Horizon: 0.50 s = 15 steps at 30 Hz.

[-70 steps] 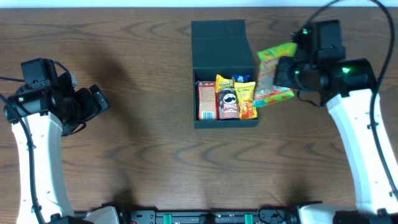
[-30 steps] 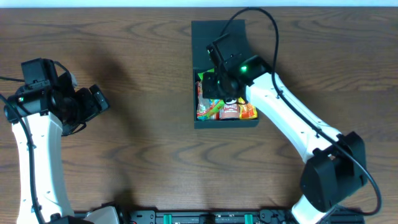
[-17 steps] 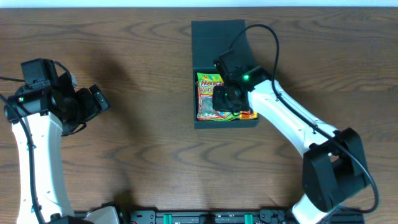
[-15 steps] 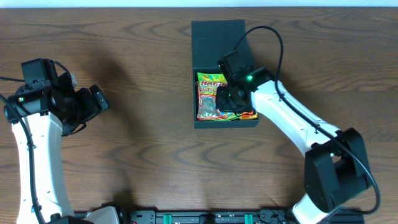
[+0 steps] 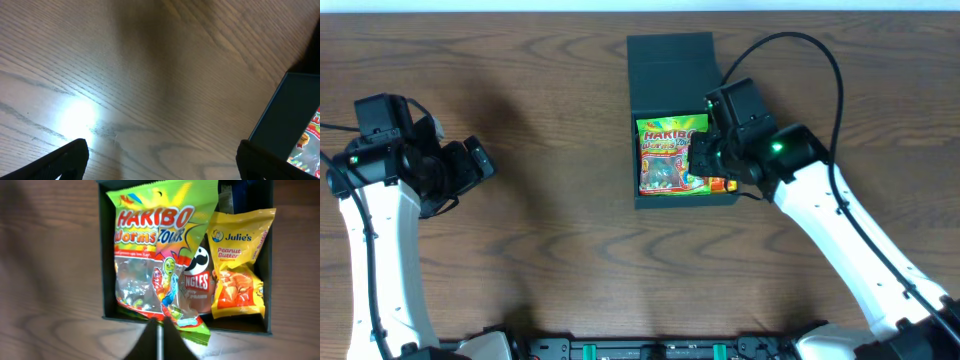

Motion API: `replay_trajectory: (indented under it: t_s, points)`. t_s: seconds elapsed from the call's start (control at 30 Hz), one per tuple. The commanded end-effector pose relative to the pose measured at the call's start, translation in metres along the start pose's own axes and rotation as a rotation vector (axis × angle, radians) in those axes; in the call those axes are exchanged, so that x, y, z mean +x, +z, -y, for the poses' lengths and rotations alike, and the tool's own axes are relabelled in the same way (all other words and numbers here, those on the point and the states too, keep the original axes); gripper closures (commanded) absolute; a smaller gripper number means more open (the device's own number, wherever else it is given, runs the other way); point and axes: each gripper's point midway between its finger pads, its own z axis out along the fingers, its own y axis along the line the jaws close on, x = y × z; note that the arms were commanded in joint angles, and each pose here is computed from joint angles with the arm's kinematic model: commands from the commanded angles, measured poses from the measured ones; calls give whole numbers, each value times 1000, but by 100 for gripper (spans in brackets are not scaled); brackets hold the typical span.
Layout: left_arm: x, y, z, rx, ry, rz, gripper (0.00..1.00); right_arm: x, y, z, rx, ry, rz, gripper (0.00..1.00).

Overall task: Pack container
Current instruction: 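Push the Haribo bag down into the box with the right gripper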

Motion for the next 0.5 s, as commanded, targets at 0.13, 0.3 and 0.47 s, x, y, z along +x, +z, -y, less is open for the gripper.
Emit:
replay_trajectory:
  t_s: [0.13,0.3,0.47]
  points:
    - [1,2,-2,-5,0,-9,5,11,36,21,53,-59,-43,98]
    - [1,2,-2,-5,0,-8,5,23,63,32,58,-48,-68,98]
    - [1,2,-2,-5,0,-9,5,36,90,48,70,-34,-79,98]
